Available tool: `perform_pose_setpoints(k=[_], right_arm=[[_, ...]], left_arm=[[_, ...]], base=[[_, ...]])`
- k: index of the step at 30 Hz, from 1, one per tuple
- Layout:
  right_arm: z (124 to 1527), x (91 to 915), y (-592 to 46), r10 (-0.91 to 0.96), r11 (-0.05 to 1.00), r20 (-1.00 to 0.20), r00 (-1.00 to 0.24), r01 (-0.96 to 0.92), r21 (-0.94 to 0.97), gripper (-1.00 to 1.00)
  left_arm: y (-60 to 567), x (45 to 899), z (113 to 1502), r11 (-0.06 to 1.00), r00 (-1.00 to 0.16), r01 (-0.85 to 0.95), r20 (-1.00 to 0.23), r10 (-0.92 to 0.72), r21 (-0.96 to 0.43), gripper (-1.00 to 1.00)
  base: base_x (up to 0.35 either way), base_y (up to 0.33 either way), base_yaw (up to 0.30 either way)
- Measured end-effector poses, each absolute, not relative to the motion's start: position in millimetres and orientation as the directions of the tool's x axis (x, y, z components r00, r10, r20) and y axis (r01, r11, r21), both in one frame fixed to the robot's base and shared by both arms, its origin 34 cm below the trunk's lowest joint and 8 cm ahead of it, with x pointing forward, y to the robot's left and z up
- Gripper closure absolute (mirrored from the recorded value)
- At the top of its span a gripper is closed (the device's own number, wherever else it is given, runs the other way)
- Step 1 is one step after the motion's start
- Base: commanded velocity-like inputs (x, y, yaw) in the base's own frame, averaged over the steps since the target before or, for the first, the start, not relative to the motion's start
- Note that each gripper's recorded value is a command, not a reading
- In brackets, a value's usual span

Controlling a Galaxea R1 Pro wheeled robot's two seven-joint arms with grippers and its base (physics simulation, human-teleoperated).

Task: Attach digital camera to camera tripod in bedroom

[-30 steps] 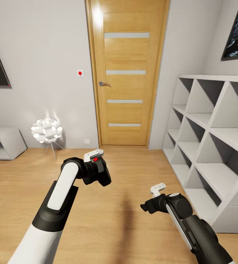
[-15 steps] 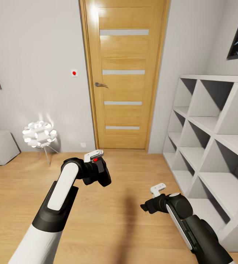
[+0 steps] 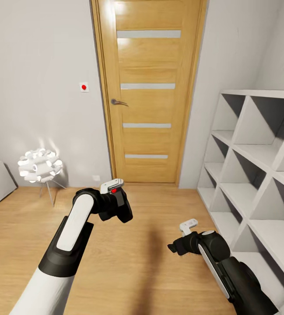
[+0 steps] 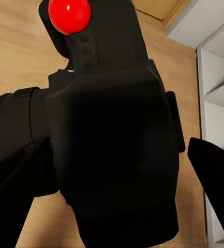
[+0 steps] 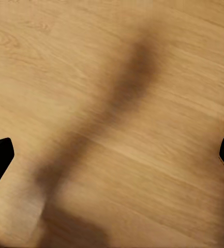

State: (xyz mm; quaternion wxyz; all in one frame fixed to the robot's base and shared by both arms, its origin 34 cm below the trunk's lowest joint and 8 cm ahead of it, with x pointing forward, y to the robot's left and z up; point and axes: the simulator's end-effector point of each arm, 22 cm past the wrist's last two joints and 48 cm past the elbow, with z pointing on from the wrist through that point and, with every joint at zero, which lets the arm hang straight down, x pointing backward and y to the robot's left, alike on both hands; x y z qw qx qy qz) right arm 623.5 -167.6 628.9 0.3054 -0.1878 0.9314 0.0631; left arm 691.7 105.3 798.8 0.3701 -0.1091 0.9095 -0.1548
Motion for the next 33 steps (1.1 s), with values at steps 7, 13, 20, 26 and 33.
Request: perform_pose_setpoints(k=[7, 13, 20, 26, 33], right_arm=[[628.7, 623.2, -167.4, -0.312, 0.921, -0.592, -0.743, -0.389, 0.003, -1.0], [630.6, 623.4, -165.9, -0.313, 0.921, -0.597, -0.739, -0.39, 0.0, -1.0], [635.5, 624.0, -162.7, -0.313, 0.919, -0.608, -0.73, -0.393, -0.002, -1.0], [636.5, 623.9, -161.5, -0.313, 0.919, -0.61, -0.728, -0.395, 0.0, -1.0], [636.5, 623.9, -162.2, -0.314, 0.918, -0.61, -0.728, -0.396, -0.001, -1.0]], left_arm=[[105.3, 691.7, 798.8, 0.928, -0.702, -0.084, -0.639, -0.313, -0.362, 1.0], [105.4, 691.6, 798.4, 0.928, -0.702, -0.084, -0.639, -0.313, -0.362, 1.0], [106.1, 691.7, 798.3, 0.928, -0.702, -0.085, -0.639, -0.314, -0.362, 1.0], [106.5, 691.7, 798.1, 0.928, -0.702, -0.086, -0.638, -0.315, -0.363, 1.0], [106.9, 691.8, 798.0, 0.927, -0.702, -0.088, -0.638, -0.317, -0.364, 1.0]], base=[[0.337, 0.0, 0.0], [0.337, 0.0, 0.0], [0.337, 0.0, 0.016], [0.337, 0.0, 0.182], [0.337, 0.0, 0.262]])
